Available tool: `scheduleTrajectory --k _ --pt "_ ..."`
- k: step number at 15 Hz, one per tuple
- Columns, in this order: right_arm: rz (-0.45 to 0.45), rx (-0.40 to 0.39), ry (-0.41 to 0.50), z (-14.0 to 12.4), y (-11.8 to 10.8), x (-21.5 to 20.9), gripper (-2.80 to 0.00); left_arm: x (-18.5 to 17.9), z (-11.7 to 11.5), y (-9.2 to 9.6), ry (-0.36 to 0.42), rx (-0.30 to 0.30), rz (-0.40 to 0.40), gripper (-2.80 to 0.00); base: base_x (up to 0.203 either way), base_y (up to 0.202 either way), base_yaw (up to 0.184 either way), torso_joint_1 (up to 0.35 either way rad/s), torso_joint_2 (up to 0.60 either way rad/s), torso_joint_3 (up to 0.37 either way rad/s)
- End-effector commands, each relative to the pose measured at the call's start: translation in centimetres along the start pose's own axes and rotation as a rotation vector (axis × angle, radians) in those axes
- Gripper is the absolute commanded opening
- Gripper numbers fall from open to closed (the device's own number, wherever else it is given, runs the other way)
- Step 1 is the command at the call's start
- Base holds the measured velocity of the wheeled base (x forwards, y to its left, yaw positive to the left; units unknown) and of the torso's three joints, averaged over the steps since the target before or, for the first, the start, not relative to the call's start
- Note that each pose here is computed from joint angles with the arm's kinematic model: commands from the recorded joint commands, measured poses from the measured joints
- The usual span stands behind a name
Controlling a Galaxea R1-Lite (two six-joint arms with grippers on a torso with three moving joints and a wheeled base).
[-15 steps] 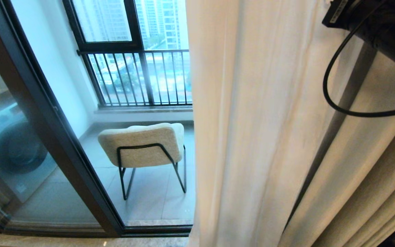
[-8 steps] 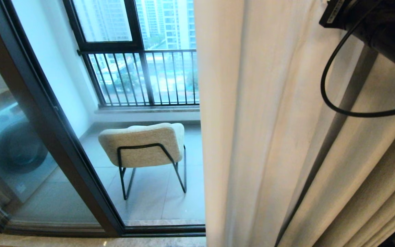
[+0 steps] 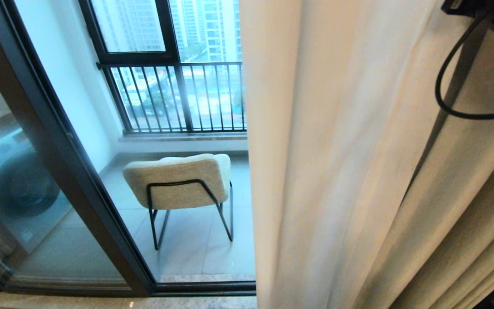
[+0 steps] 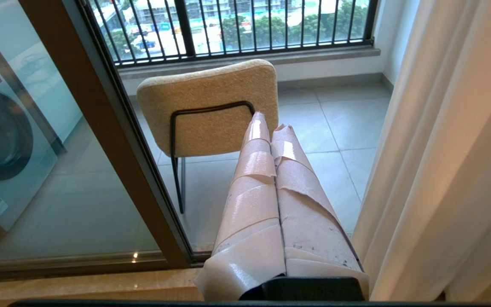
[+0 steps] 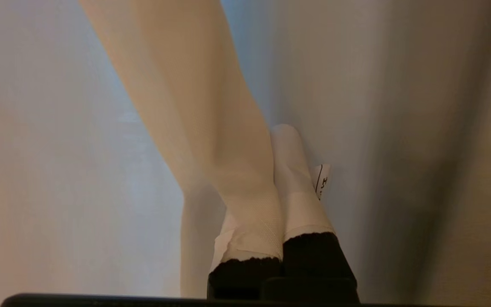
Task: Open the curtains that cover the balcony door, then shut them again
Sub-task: Pull the inner curtains open on both sides
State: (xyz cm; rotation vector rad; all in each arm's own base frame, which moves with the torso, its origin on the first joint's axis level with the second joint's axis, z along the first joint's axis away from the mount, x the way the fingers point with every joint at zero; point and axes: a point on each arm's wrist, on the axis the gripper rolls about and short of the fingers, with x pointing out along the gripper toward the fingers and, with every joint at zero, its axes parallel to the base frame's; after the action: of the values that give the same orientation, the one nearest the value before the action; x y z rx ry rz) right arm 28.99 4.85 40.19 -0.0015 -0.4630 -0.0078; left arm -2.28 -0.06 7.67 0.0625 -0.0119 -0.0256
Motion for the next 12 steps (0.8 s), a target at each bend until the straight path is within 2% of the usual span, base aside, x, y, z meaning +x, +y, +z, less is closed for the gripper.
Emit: scheduleTrajectory --k 1,5,12 --pt "-0.069 -0.052 -0.022 0.8 -3.6 -0.1 -2.80 0.0 0.0 0.0 -0.001 0.001 0.000 -2.80 0.000 0.000 0.000 0.000 0.00 0.000" --pt "-0.198 -0.157 -0.017 1.4 -10.5 -0.8 -2.80 0.0 0.0 0.0 -0.001 0.001 0.000 -2.80 0.000 0.000 0.000 0.000 0.00 0.000" --pt "-0.523 -0.341 0.028 3.1 -23.4 -5.6 -2.80 0.0 0.0 0.0 -0.001 0.001 0.000 -2.80 0.000 0.000 0.000 0.000 0.00 0.000"
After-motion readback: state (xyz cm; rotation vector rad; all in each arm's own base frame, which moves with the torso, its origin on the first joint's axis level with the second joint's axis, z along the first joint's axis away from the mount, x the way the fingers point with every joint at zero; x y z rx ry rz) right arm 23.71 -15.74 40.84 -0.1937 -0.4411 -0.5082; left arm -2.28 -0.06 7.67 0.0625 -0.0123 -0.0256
